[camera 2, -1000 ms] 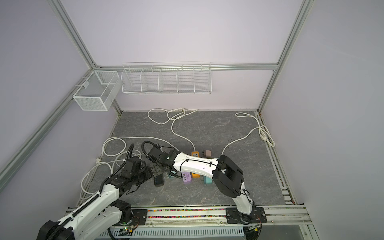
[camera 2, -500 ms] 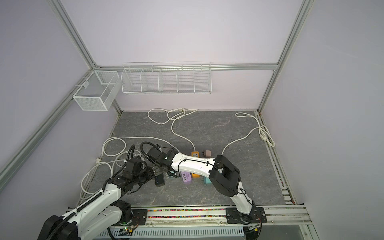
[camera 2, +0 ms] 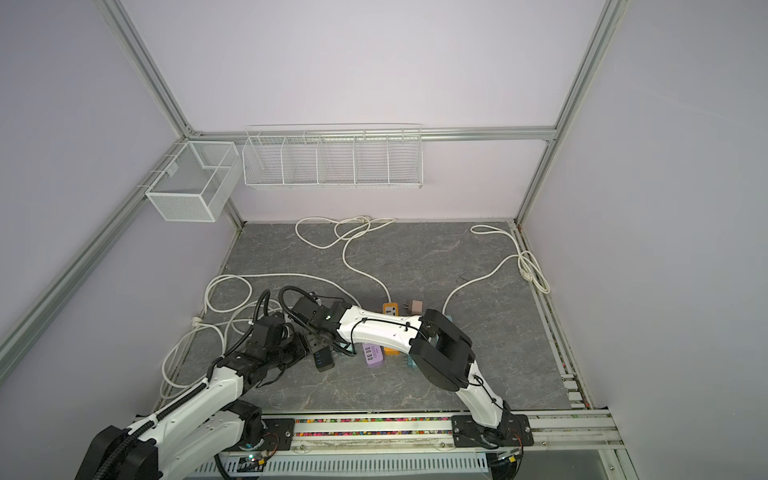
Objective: Pull the plug off the socket
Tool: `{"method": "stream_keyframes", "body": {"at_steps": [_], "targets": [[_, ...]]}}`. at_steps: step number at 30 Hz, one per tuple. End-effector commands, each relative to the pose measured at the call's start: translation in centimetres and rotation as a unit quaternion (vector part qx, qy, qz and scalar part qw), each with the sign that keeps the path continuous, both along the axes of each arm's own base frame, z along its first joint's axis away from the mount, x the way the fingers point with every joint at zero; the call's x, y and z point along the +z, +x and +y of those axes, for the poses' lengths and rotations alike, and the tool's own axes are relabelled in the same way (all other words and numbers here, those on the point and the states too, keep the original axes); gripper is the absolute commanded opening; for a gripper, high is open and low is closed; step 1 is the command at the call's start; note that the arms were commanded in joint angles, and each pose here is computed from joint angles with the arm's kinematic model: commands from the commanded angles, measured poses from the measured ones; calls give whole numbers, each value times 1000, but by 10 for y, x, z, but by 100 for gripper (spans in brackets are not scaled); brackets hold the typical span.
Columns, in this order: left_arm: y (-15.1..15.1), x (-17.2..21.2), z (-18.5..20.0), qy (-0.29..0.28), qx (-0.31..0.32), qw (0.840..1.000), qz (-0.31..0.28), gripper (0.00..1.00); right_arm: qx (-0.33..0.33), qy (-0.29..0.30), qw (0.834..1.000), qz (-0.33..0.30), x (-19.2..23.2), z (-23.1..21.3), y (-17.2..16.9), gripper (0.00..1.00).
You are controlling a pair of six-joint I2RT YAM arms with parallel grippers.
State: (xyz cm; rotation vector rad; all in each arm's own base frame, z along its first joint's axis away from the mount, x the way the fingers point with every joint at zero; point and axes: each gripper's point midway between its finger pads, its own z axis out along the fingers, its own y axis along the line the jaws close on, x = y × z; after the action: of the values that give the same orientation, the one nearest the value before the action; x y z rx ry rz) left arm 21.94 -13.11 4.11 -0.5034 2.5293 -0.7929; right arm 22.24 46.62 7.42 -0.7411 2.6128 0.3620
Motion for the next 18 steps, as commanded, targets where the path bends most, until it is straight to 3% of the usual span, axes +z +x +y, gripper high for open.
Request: {"method": "stream_keyframes", "body": {"at_steps": [1,18], "targets": [[-10,-17,7,18,4,999,29,21,4,2,1000,12,-6,7,-5,61],[-16,-27,12,35,6,998,52,21,9,-8,1000,29,-27,11,-7,47]]}}
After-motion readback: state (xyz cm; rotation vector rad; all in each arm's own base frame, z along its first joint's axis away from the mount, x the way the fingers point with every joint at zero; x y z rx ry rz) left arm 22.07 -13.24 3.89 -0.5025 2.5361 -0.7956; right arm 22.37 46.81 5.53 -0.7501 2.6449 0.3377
